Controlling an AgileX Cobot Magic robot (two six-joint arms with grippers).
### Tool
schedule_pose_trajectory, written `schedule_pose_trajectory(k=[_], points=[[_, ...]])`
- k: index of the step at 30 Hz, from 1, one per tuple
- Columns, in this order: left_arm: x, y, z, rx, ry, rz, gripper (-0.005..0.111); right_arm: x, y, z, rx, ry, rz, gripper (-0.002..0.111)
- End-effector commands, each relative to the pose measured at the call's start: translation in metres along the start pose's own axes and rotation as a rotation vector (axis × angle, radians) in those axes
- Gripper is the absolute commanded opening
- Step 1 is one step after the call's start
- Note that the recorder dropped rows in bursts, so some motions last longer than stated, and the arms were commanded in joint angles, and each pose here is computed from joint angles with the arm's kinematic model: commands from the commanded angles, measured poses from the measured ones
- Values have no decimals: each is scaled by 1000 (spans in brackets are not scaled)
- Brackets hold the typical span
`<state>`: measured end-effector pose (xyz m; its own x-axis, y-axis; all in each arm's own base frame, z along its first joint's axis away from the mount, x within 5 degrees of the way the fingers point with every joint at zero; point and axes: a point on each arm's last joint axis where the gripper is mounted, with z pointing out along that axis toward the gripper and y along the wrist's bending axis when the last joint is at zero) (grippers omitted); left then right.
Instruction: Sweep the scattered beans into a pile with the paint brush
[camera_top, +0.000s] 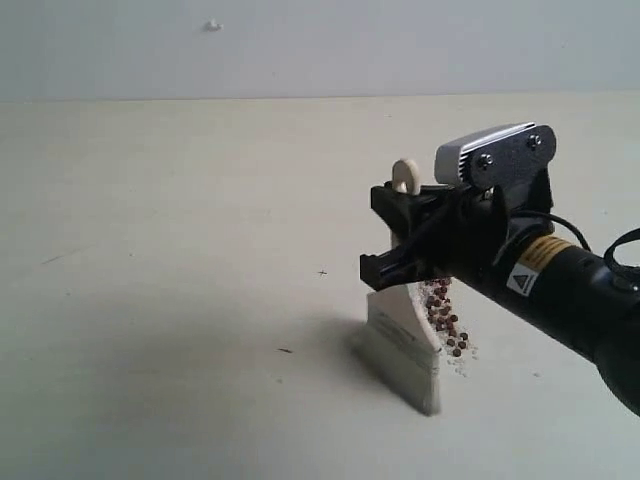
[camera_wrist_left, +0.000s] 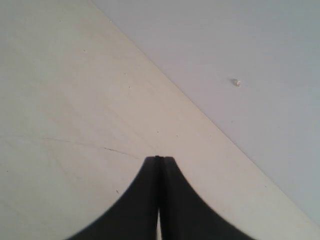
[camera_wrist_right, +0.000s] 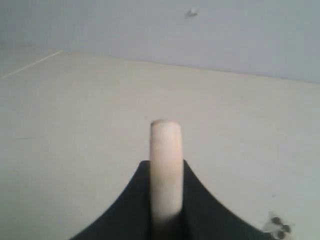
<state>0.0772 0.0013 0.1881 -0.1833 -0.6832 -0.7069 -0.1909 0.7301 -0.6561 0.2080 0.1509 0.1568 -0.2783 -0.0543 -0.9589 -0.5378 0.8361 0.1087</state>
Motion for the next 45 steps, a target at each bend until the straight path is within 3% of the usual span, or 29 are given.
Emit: schedule_pose_trajectory(k=[1,8,23,31,40,45], points=[[0,0,0,5,-2,2,0,7,-13,0,130,57,-99,0],[0,0,0,5,-2,2,0,5,-17,-1,186,41,-125,0],[0,0,0,5,-2,2,0,-38,-11,-26,152,-104,-15,0],[0,0,0,5,-2,2,0,-51,-9,-30,116,-226,114,0],[0,0,0,5,-2,2,0,-22,-15,-3,141,-231,283,0],[0,0,0,5,-2,2,0,-5,-17,23,163,-166,301,0]])
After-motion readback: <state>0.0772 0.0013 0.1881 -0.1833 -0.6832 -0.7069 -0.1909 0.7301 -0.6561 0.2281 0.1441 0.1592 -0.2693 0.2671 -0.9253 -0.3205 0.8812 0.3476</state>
